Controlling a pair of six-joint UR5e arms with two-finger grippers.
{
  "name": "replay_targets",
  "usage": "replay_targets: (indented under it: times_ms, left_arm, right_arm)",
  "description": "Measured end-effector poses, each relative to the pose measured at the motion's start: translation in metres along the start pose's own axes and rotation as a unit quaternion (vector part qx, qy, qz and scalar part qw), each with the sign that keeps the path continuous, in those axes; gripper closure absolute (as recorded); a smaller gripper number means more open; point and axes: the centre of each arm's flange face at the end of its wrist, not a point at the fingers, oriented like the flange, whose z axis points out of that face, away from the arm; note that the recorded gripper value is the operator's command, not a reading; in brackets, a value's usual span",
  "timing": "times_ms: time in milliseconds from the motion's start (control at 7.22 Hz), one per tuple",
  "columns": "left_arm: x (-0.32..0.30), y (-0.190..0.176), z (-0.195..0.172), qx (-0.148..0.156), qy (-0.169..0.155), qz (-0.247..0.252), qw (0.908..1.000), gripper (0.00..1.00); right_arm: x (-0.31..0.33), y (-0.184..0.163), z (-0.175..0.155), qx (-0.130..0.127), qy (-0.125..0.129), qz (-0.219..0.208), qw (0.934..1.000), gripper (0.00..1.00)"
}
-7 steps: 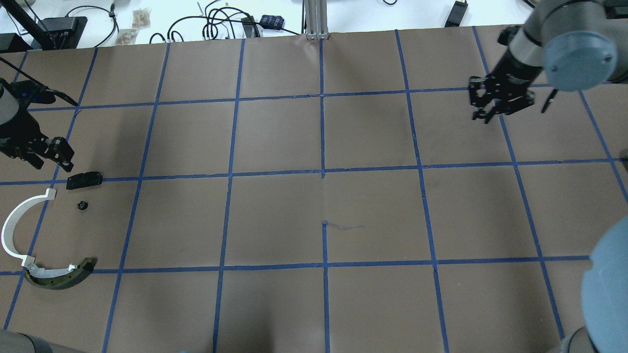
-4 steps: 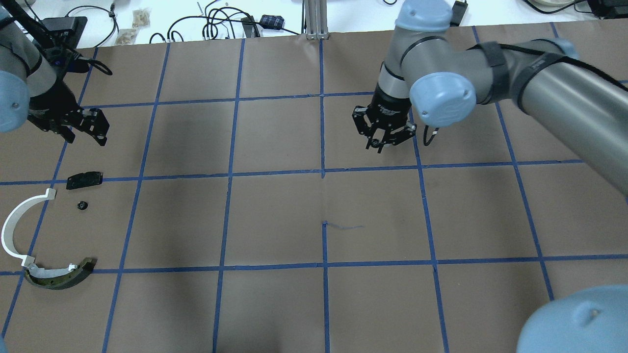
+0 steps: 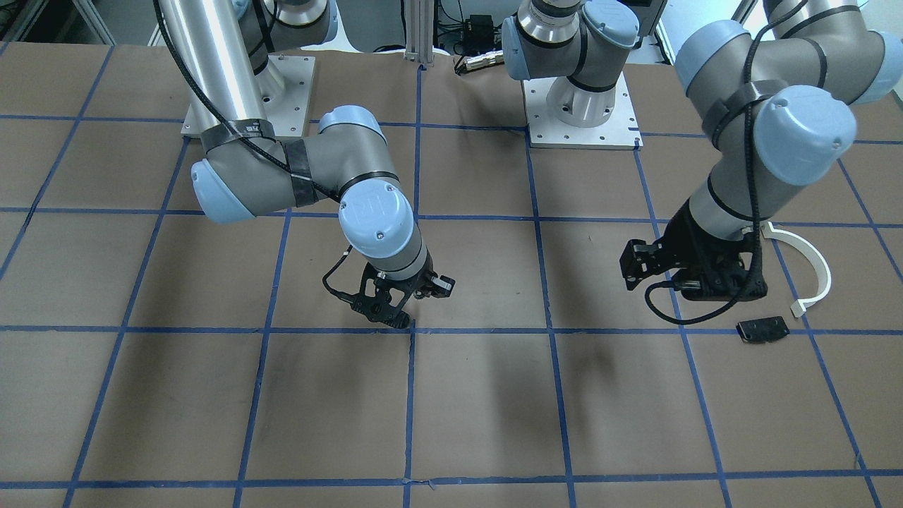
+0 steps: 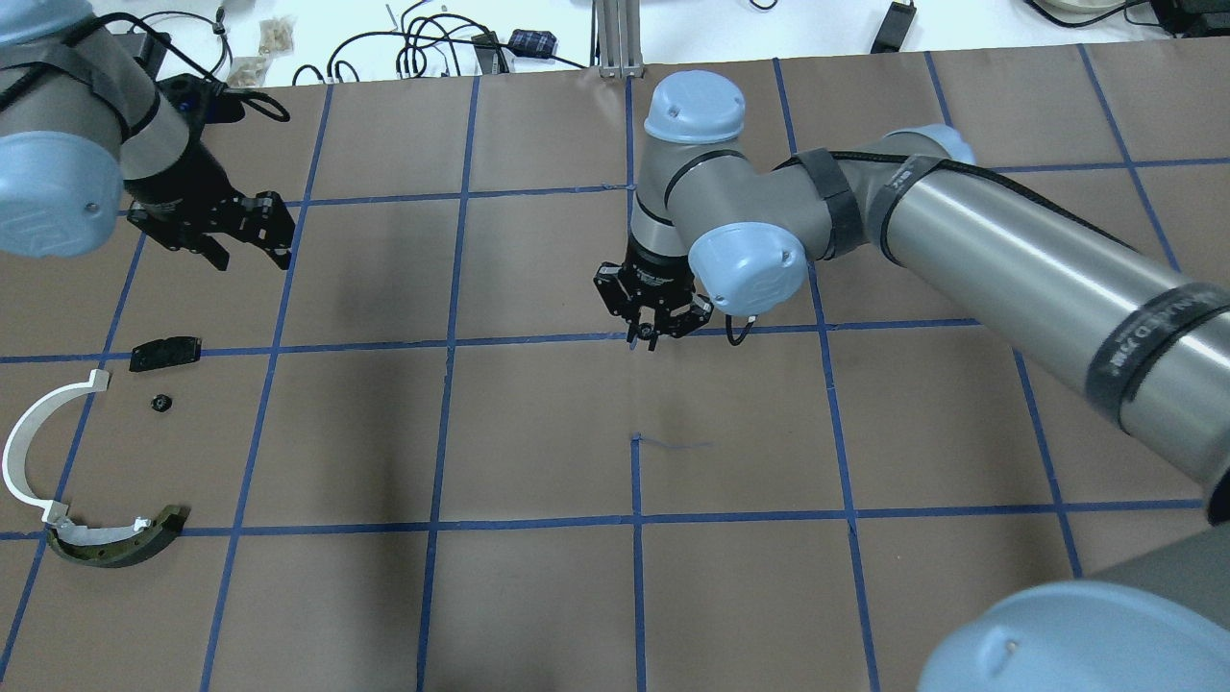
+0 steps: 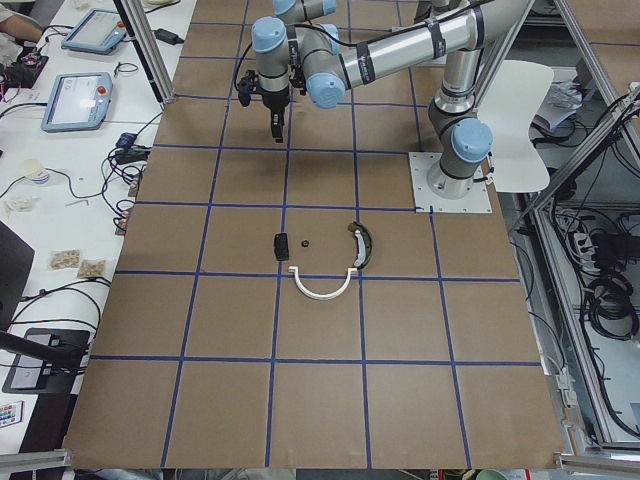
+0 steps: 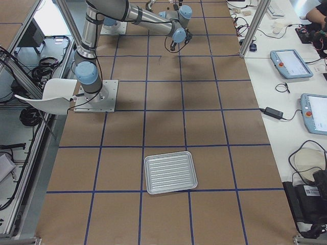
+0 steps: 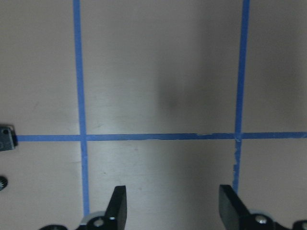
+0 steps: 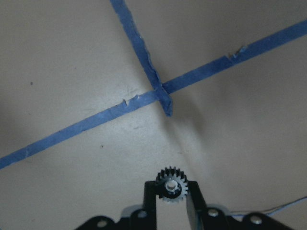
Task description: Place bearing gear from tray to pile
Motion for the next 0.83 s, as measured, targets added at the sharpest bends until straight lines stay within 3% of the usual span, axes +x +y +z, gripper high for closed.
replay_targets:
  times_ms: [139, 277, 416, 554, 831]
  left_arm:
    - [0.019, 0.002, 0.005, -0.005, 0.003, -0.001, 1.0, 0.28]
    - [0.036, 0.006, 0.012, -0.012, 0.004, -0.006, 0.9999, 0.28]
    - [0.054, 0.011, 0.019, -0.019, 0.004, -0.01, 0.9998, 0.28]
    - [0.071, 0.017, 0.026, -0.024, 0.003, -0.006, 0.9997, 0.28]
    - [0.104, 0.028, 0.037, -0.031, 0.003, -0.008, 0.9995, 0.31]
  right_arm:
    - [-0.003, 0.004, 0.006, -0.005, -0.001, 0.001, 1.0, 0.24]
    - [-0.003, 0.008, 0.011, -0.009, 0.001, 0.0, 1.0, 0.07]
    - [-0.002, 0.011, 0.014, -0.01, 0.004, -0.001, 0.9999, 0.0]
    - [-0.001, 0.01, 0.01, -0.005, 0.003, -0.001, 1.0, 0.0]
    - [0.025, -0.026, -0.041, 0.04, -0.007, 0.009, 0.9992, 0.0]
